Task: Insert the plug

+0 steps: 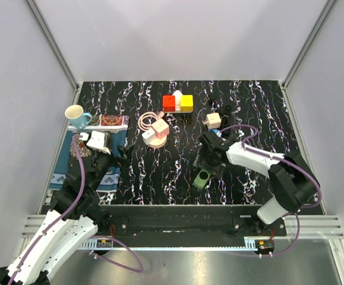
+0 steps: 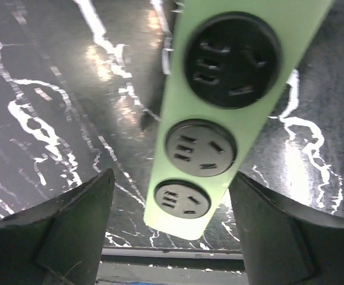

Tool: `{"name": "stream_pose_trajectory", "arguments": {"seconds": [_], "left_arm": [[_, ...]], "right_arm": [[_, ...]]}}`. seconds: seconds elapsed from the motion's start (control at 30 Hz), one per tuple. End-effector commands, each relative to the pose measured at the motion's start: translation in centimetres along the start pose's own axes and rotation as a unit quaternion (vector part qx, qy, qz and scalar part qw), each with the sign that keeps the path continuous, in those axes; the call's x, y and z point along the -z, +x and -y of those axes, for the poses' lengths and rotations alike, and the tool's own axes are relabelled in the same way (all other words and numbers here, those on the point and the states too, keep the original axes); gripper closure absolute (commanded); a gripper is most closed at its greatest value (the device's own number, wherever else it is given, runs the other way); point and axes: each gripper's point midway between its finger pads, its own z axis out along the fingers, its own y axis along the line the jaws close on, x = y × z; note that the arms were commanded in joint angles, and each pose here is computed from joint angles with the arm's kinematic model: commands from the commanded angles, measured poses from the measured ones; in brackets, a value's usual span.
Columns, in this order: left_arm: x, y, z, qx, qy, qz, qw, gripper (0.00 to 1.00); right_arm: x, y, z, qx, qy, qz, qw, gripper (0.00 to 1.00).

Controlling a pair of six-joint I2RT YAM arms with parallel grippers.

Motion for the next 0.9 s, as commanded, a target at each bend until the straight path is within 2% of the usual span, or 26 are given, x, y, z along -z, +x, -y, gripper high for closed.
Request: {"name": "stream_pose_trajectory", "arguments": {"seconds": [0.0, 0.1, 0.2, 0.4, 0.57, 0.7, 0.87], "left_arm": [[-0.2, -1.0, 0.4, 0.008, 0.006, 0.017, 1.000, 0.01], [-0.4, -0.8, 0.4, 0.006, 0.007, 0.011, 1.000, 0.01], [-0.7, -0.4, 0.4, 0.004, 0.006, 0.005, 1.000, 0.01], [-1.1, 0.1, 0.2, -0.003, 0.003, -0.007, 1.000, 0.01], [-1.4, 0.3, 0.0, -0.009, -0.002, -0.006, 1.000, 0.01], [-1.7, 0.8, -0.3, -0.018, -0.009, -0.012, 1.000, 0.01], [-2.4, 1.7, -0.6, -0.026, -0.020, -0.031, 0.999, 0.01]], "right_arm": [[4.4, -4.3, -5.5, 0.055, -0.088, 0.097, 0.990, 0.14], [6.7, -7.3, -5.3, 0.136, -0.052, 0.156, 0.977, 0.13], [7.7, -10.2, -5.2, 0.205, -0.024, 0.186, 0.961, 0.13], [7.7, -16.3, -4.7, 0.250, -0.007, 0.196, 0.948, 0.13], [6.5, -20.9, -6.5, 0.308, -0.041, 0.205, 0.928, 0.13], [4.4, -24.6, -5.7, 0.297, -0.033, 0.201, 0.933, 0.13], [1.7, -27.1, -6.6, 0.294, -0.057, 0.194, 0.934, 0.13]]}}
